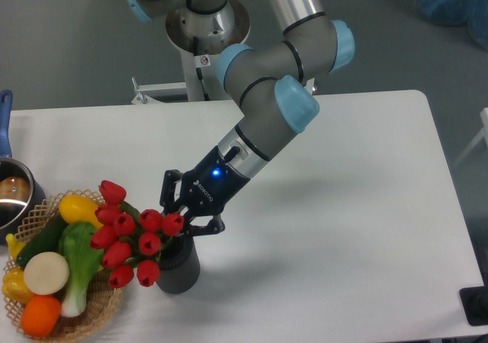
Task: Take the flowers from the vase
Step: 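Close the gripper around the bunch of tulip stems, then lift the gripped tulips straight up out of the black vase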
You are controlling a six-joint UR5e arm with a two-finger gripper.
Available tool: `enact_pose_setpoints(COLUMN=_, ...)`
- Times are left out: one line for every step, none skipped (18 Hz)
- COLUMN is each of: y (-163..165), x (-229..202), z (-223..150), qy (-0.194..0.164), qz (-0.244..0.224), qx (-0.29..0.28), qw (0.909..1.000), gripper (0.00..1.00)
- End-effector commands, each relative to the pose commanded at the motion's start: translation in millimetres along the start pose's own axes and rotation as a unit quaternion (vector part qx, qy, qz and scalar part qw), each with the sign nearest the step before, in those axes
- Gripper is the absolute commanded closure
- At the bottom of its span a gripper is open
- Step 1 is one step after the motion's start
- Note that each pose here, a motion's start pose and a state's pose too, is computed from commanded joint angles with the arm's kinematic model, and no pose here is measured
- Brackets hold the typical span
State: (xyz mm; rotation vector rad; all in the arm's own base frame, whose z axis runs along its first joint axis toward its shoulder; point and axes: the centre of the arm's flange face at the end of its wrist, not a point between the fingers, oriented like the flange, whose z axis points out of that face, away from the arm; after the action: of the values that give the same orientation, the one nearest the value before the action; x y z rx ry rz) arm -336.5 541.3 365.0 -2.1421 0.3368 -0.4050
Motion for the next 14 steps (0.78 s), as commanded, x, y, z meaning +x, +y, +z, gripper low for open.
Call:
enact_pose_setpoints(y=-4, x=-1, z=-2, qy=-0.002, qz=-0.002, qx=0.001, qw=1.0000, gripper=0.79)
enact_pose_setpoints(y=-8, x=-2, z=-4, qy=-0.004, qz=-0.004, qx=0.002, qw=1.0000, gripper=0.79)
enact_pose_setpoints(y=-12, x=-4, z=-7, qy=-0.008, qz=-0.006, qx=0.004, qw=0.9999, gripper=0.79)
enact_pose_setpoints(y=-15, x=-4, z=-9, qy=-0.009, qz=-0.009, qx=0.006, qw=0.9999, gripper=0.79)
enact_pose_setpoints(y=-17, x=-5, z=-10, qy=-0.008, qz=-0.010, qx=0.009, qw=0.9999, gripper=0.79)
enact_pose_setpoints(y=-21, x=-4, z=-12, qy=-0.006, qz=-0.009, qx=0.018, qw=0.9998, gripper=0.79)
enact_pose_setpoints(y=-22, x=-6, z=-18, qy=-0.006, qz=-0.010, qx=0.027, qw=0.9996, gripper=0.79)
enact_pose_setpoints(y=-25, x=-5, z=-26, qy=-0.008, qz=-0.009, qx=0.036, qw=0.9993, gripper=0.79)
enact_pose_setpoints(y=-28, x=-4, z=-30, qy=-0.007, qz=-0.012, qx=0.043, qw=0.9990, gripper=0.79)
enact_pose_setpoints(y=-31, x=-3, z=-33, qy=-0.006, qz=-0.019, qx=0.049, qw=0.9986, gripper=0.79)
enact_pose_setpoints(y=-33, x=-1, z=-38, qy=-0.006, qz=-0.028, qx=0.054, qw=0.9981, gripper=0.79)
enact_pose_setpoints(y=-36, x=1, z=-41, qy=-0.008, qz=-0.027, qx=0.056, qw=0.9980, gripper=0.79)
enact_pose_setpoints(y=-38, x=2, z=-42, qy=-0.006, qz=-0.028, qx=0.060, qw=0.9978, gripper=0.79)
enact_pose_setpoints(y=-39, x=3, z=-44, qy=-0.004, qz=-0.034, qx=0.065, qw=0.9973, gripper=0.79)
